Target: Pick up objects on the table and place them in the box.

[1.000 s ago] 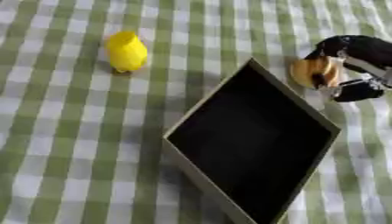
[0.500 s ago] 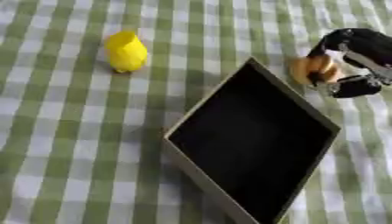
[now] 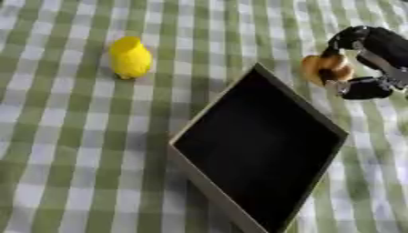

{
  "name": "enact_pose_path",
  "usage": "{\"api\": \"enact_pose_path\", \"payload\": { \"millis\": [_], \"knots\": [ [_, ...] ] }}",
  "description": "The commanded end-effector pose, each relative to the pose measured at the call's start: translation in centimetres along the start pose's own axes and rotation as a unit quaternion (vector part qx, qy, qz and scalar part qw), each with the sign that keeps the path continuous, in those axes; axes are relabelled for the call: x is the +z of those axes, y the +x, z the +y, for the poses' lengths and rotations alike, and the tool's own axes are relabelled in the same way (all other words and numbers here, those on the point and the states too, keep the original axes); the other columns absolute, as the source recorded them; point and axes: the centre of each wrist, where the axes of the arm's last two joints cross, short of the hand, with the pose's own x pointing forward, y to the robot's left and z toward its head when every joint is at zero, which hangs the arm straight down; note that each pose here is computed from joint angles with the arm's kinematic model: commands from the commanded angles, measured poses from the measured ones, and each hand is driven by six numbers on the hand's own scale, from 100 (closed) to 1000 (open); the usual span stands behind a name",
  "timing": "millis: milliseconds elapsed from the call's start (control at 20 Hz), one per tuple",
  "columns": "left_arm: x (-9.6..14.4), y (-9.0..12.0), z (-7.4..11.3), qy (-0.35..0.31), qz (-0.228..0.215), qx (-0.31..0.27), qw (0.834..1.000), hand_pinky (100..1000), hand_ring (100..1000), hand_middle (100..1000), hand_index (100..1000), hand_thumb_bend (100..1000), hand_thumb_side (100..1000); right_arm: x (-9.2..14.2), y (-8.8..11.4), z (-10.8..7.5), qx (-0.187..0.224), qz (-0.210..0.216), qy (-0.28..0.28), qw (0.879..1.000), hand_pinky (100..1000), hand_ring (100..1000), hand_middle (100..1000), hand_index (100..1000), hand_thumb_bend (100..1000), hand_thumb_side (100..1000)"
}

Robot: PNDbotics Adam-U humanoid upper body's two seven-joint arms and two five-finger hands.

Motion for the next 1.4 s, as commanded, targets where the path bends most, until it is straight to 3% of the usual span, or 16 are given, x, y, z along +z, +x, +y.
{"api": "enact_pose_path", "payload": {
  "millis": [50,400,700,750,800,950,1100,1400],
  "knots": [
    [-0.2,0.4,0.2,0.002,-0.004,-0.001,1.0,788,600,691,855,100,621,0.1,0.6,-2.4,0.012,-0.022,-0.019,1.0,863,772,240,486,100,171],
    [0.0,0.4,0.5,0.007,0.001,0.001,1.0,787,601,692,855,100,620,0.8,5.3,-5.5,-0.018,-0.116,-0.039,0.992,865,759,214,482,100,133],
    [0.1,0.5,1.1,0.023,-0.004,-0.006,1.0,785,603,693,855,100,619,0.0,7.1,-5.4,-0.025,-0.239,-0.046,0.97,851,733,223,489,100,124],
    [0.1,0.5,1.2,0.027,-0.005,-0.009,1.0,784,604,696,855,100,743,-0.3,7.6,-5.2,-0.024,-0.259,-0.047,0.964,851,729,227,491,209,262],
    [0.1,0.6,1.4,0.031,-0.007,-0.012,0.999,784,605,693,855,100,619,-0.7,8.1,-4.8,-0.026,-0.283,-0.046,0.958,850,729,235,494,100,118],
    [0.1,0.6,1.7,0.038,-0.009,-0.019,0.999,783,605,694,855,100,618,-1.9,9.9,-3.8,-0.017,-0.337,-0.048,0.94,848,731,244,500,100,118],
    [0.3,0.6,1.7,0.036,-0.007,-0.021,0.999,784,605,694,855,100,618,-2.9,11.8,-2.8,-0.02,-0.358,-0.052,0.932,847,725,242,500,100,109],
    [0.7,0.5,1.6,0.037,0.0,-0.022,0.999,784,602,693,854,100,619,-3.7,14.5,-0.6,-0.019,-0.352,-0.029,0.935,846,723,253,502,100,126]
  ]
}}
